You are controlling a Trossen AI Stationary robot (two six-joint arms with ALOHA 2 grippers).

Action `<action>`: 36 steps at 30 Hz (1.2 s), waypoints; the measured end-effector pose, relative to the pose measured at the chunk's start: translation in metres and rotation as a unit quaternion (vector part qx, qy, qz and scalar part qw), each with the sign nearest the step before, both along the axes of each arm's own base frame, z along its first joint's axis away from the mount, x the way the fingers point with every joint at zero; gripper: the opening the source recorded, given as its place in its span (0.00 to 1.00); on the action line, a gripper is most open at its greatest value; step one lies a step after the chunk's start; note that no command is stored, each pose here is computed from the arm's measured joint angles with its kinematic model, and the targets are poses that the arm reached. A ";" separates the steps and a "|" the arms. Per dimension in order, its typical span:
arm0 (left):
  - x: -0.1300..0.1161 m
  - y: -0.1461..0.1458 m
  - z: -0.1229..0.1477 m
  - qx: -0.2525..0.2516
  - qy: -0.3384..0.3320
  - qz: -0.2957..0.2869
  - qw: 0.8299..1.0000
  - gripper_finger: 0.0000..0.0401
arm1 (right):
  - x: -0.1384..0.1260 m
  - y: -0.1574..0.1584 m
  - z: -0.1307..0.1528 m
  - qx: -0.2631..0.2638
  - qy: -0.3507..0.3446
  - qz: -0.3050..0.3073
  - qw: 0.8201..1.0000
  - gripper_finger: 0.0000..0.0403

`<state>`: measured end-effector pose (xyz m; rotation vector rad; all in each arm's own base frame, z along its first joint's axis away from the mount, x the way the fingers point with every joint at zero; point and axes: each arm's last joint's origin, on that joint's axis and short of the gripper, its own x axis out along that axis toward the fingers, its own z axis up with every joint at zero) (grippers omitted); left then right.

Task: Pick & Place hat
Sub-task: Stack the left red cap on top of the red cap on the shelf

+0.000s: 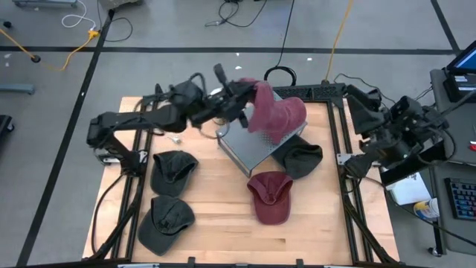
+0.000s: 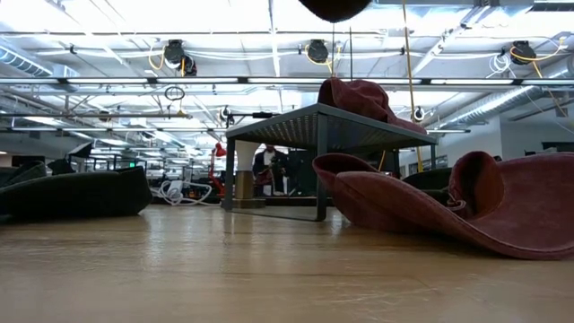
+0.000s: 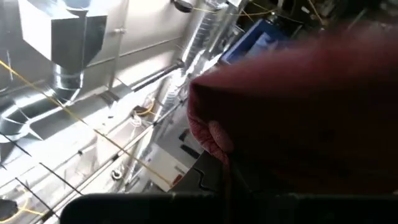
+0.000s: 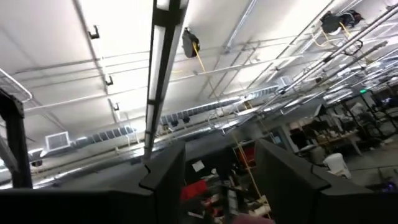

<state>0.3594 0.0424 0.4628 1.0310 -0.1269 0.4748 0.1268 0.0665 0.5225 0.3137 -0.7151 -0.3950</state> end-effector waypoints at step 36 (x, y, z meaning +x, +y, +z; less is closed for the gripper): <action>0.116 0.109 -0.101 -0.001 0.085 0.026 0.996 0.01 | 0.004 0.004 -0.005 -0.040 0.048 0.014 0.998 0.43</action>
